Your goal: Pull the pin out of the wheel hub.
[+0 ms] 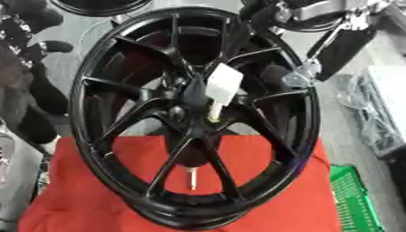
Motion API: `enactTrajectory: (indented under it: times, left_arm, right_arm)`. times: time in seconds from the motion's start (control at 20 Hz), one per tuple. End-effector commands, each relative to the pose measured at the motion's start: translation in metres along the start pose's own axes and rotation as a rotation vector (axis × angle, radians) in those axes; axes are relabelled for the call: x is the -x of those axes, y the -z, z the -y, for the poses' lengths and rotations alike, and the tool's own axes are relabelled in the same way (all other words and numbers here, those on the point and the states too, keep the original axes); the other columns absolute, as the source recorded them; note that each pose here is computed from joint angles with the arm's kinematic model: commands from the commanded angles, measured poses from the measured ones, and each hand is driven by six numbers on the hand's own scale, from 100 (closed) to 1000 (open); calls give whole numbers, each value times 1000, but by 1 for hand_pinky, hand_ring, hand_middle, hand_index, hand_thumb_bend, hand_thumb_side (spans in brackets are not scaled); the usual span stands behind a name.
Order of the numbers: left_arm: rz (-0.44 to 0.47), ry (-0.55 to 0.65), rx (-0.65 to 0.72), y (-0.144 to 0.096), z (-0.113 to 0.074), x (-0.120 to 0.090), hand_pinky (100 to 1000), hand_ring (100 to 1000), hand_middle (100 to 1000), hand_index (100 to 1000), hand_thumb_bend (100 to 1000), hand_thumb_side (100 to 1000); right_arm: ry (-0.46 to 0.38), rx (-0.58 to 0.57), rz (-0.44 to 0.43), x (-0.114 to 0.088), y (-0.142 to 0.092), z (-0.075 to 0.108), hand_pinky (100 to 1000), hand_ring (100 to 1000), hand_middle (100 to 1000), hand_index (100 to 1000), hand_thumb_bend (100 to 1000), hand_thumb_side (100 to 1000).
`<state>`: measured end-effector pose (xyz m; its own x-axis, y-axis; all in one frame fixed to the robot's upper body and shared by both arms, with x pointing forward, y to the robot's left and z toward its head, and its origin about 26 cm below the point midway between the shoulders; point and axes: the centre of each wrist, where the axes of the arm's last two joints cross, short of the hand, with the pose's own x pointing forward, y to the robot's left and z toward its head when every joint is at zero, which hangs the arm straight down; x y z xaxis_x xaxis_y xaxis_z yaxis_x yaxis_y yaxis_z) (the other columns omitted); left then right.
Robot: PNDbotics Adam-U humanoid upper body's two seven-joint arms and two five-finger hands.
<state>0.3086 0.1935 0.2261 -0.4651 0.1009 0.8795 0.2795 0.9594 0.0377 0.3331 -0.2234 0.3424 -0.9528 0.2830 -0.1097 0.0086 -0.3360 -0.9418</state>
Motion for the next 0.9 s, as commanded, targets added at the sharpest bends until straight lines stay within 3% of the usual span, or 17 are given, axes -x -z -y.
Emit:
enactTrajectory:
  times: [0.05,0.55,0.9]
  left_arm:
    - [27,2,-2,2,-2,-7,616,786,606,681,100,702]
    - [28,-4,3,2,0,-7,617,788,607,681,100,702]
    - [30,-6,7,3,0,-7,617,789,607,681,100,701]
  right_arm:
    - [-8,-26,0,4,-2,7,851,778,762,855,100,374]
    - [46,-44,-3,14,5,0,860,795,763,867,107,375]
    - [35,-75,-4,16,11,-6,876,814,774,875,230,343]
